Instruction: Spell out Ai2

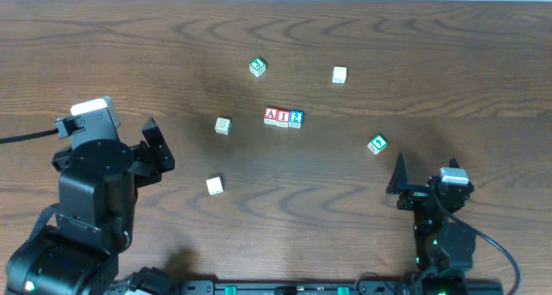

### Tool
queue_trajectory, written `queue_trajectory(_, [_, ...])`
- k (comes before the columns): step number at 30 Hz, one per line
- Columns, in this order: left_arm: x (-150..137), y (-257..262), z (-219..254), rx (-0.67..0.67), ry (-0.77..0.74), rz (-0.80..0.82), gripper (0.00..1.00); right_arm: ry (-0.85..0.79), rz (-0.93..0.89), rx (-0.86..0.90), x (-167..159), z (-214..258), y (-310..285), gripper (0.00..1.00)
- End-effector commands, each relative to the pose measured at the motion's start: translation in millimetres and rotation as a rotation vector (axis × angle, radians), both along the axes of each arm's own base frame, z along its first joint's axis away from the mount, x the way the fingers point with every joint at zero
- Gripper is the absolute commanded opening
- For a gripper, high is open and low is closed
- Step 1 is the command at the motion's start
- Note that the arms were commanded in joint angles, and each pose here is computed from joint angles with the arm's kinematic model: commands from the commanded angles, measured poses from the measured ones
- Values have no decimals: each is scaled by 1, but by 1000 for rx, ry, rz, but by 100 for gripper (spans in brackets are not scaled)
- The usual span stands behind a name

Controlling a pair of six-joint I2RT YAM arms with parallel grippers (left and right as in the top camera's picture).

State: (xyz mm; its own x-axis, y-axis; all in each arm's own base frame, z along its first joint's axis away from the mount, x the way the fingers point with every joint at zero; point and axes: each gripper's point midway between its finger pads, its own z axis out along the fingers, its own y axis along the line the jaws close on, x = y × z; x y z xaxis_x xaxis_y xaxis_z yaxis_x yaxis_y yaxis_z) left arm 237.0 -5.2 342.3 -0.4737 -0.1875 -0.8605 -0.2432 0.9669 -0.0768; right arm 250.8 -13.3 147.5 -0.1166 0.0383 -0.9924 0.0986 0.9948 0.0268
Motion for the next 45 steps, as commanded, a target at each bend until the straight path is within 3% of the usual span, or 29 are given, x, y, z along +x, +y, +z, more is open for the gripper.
queue_trajectory(1, [-1, 3, 3, 19, -6, 8, 96, 13, -9, 1, -3, -4, -2, 99])
queue_trajectory(8, [-1, 3, 3, 19, -6, 8, 95, 21, 7, -231, -3, 0, -4, 99])
queue_trajectory(28, [-1, 3, 3, 20, -5, 8, 96, 17, 7, -230, -3, 1, -4, 99])
queue_trajectory(32, [-5, 15, 9, 69, -36, 45, 95, 17, 7, -230, -3, 1, -4, 99])
queue_trajectory(39, [-12, 19, 2, -20, -259, 59, 95, 17, 7, -230, -3, 1, -4, 99])
queue_trajectory(45, [-3, 17, -14, -151, -576, 66, 96, 17, 7, -230, -3, 1, -4, 99])
